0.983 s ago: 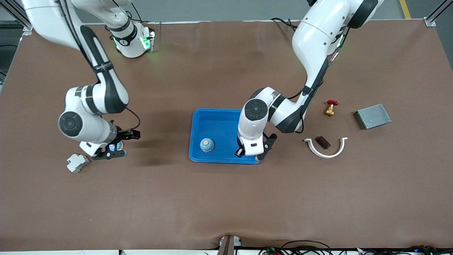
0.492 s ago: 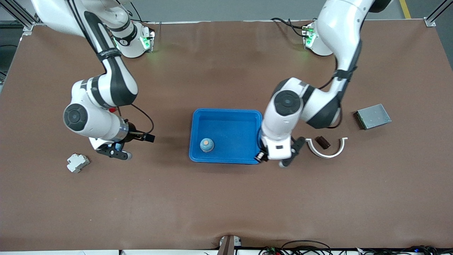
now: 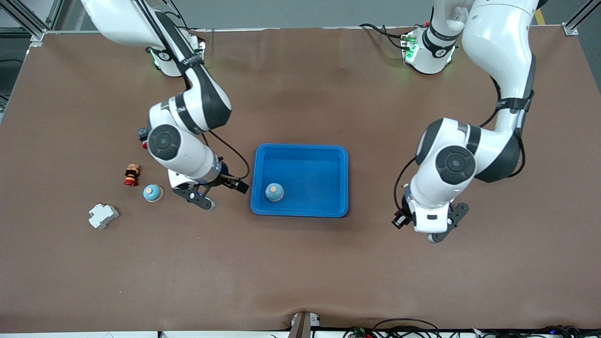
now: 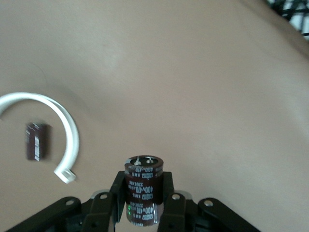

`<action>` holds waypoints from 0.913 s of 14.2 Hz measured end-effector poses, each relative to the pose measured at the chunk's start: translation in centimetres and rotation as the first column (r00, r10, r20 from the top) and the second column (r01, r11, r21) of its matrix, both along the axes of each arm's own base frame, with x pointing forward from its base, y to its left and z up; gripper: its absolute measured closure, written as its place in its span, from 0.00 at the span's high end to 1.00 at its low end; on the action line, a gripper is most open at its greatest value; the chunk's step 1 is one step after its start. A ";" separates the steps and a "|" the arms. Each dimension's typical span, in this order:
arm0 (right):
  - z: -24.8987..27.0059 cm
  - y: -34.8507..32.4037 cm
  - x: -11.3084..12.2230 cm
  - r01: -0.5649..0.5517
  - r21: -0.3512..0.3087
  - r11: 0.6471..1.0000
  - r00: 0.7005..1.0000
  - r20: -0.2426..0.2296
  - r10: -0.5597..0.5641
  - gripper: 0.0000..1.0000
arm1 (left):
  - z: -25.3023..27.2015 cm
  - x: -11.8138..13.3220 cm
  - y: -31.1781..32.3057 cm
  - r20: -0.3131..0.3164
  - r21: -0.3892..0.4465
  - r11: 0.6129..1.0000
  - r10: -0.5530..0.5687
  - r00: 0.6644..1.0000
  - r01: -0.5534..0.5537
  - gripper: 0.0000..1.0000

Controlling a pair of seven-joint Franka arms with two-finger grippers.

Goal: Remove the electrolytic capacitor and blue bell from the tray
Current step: 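Grasp the second bell with the right gripper while the left gripper lowers the capacitor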

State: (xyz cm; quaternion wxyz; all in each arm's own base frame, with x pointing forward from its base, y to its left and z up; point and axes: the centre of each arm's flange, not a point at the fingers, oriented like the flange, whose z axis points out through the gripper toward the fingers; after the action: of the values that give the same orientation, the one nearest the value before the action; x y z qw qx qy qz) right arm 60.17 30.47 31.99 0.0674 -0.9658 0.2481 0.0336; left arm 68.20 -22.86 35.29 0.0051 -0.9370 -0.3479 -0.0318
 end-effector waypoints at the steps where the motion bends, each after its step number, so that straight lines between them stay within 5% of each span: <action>1: -1.3 1.1 0.0 0.013 0.000 1.000 1.000 0.004 -0.013 1.00 | -0.8 0.2 1.4 -0.021 0.008 1.000 -0.014 1.000 0.015 0.33; 8: -5.4 6.1 1.3 0.046 0.000 0.999 0.999 0.007 -0.046 1.00 | -9.4 0.2 6.5 -0.156 0.035 0.999 -0.005 0.988 0.011 0.33; 13: -8.4 8.9 0.9 -0.020 -0.065 0.998 0.999 0.030 0.022 1.00 | -12.8 -0.7 4.7 -0.205 0.037 0.999 -0.029 0.978 0.037 0.33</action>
State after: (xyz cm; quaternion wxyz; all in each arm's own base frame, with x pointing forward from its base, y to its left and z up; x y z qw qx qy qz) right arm 61.03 39.39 23.59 0.0394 -0.9704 0.2379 0.0115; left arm 67.50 -18.12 22.48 0.0594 -0.9406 -0.3293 0.0572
